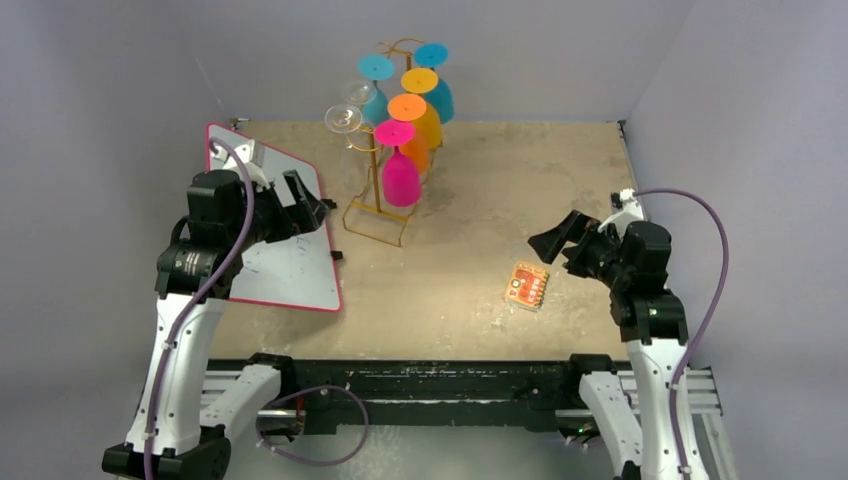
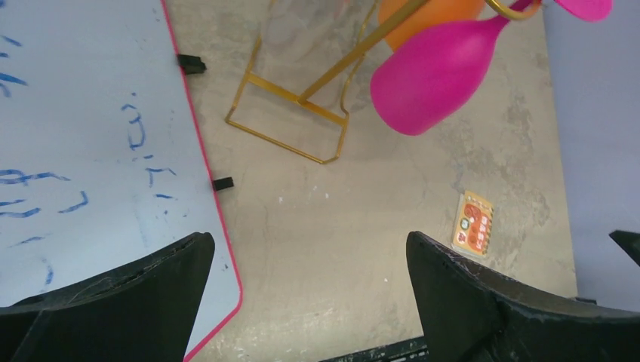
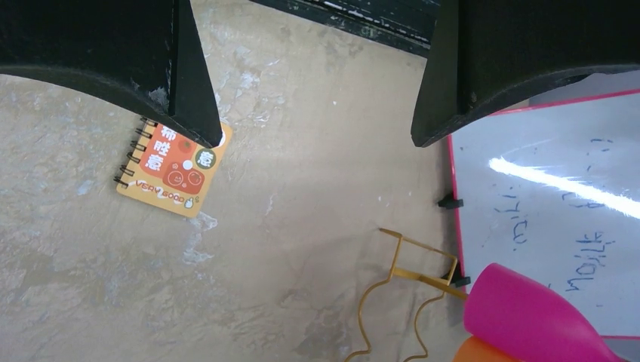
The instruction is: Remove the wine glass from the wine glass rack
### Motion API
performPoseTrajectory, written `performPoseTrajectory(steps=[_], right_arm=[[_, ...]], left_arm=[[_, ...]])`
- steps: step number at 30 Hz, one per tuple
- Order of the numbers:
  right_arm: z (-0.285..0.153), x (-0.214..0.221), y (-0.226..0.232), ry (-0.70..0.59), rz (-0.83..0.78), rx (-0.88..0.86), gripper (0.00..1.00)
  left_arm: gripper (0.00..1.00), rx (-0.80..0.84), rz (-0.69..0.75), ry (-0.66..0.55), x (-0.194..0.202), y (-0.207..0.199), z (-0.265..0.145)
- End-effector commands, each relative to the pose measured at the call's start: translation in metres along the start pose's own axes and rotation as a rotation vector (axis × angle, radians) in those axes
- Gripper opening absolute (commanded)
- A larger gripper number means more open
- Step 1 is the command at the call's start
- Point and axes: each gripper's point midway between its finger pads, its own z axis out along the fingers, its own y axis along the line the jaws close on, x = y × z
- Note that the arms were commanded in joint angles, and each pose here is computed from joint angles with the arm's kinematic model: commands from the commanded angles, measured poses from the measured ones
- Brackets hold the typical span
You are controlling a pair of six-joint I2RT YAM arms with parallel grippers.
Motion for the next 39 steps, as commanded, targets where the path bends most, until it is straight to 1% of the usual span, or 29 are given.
performPoseTrajectory(steps=[1,3,5,6,9,12,15,16,18,21,23,25,26,29,33,37,39], right_arm=[[0.011,-0.012,0.005,-0.013,-0.002,-0.018,1.0],[0.016,-0.014,0.004,-0.011,-0.004,-0.016,1.0],[0.019,-0.016,0.003,-0.009,-0.003,-0.011,1.0],[0.02,-0.016,0.002,-0.006,0.0,-0.009,1.0],[0.022,-0.017,0.001,-0.006,0.0,0.0,1.0],[0.022,-0.015,-0.001,-0.007,0.005,0.003,1.0],[0.021,-0.011,-0.003,-0.006,0.01,0.007,1.0],[0.021,-0.01,-0.004,-0.008,0.017,0.007,1.0],[0.023,-0.009,-0.005,-0.012,0.024,0.005,1.0],[0.026,-0.009,-0.004,-0.015,0.03,-0.006,1.0],[0.028,-0.011,-0.003,-0.012,0.029,-0.007,1.0],[0.028,-0.012,-0.004,-0.003,0.021,0.002,1.0],[0.029,-0.012,-0.005,0.0,0.021,0.007,1.0],[0.027,-0.01,-0.005,0.002,0.022,0.009,1.0],[0.024,-0.007,-0.006,0.004,0.025,0.015,1.0],[0.022,-0.007,-0.007,-0.005,0.025,0.022,1.0],[0.021,-0.007,-0.008,-0.004,0.027,0.028,1.0]], left_arm=[[1.0,-0.142,-0.055,-0.184,-0.043,0.017,-0.012],[1.0,-0.203,-0.082,-0.172,-0.038,0.029,-0.01],[1.0,-0.199,-0.111,-0.147,-0.027,0.031,-0.004],[1.0,-0.159,-0.118,-0.137,-0.021,0.026,0.0],[1.0,0.032,-0.158,-0.105,-0.006,0.0,0.015],[1.0,0.14,-0.202,-0.023,0.017,-0.012,0.032],[1.0,0.208,-0.245,0.091,0.043,-0.018,0.049],[0.99,0.193,-0.244,0.111,0.05,-0.015,0.053],[0.95,0.161,-0.231,0.128,0.06,-0.011,0.058],[0.95,0.142,-0.209,0.186,0.081,-0.017,0.069],[0.95,0.045,-0.157,0.191,0.091,-0.01,0.076],[0.95,-0.054,-0.161,0.185,0.098,0.008,0.085],[0.95,-0.075,-0.174,0.182,0.101,0.013,0.091],[0.94,-0.083,-0.206,0.155,0.107,0.019,0.11],[0.91,-0.103,-0.211,0.168,0.123,0.027,0.135],[0.91,-0.086,-0.224,0.14,0.126,0.027,0.157],[0.91,-0.089,-0.222,0.105,0.121,0.028,0.166]])
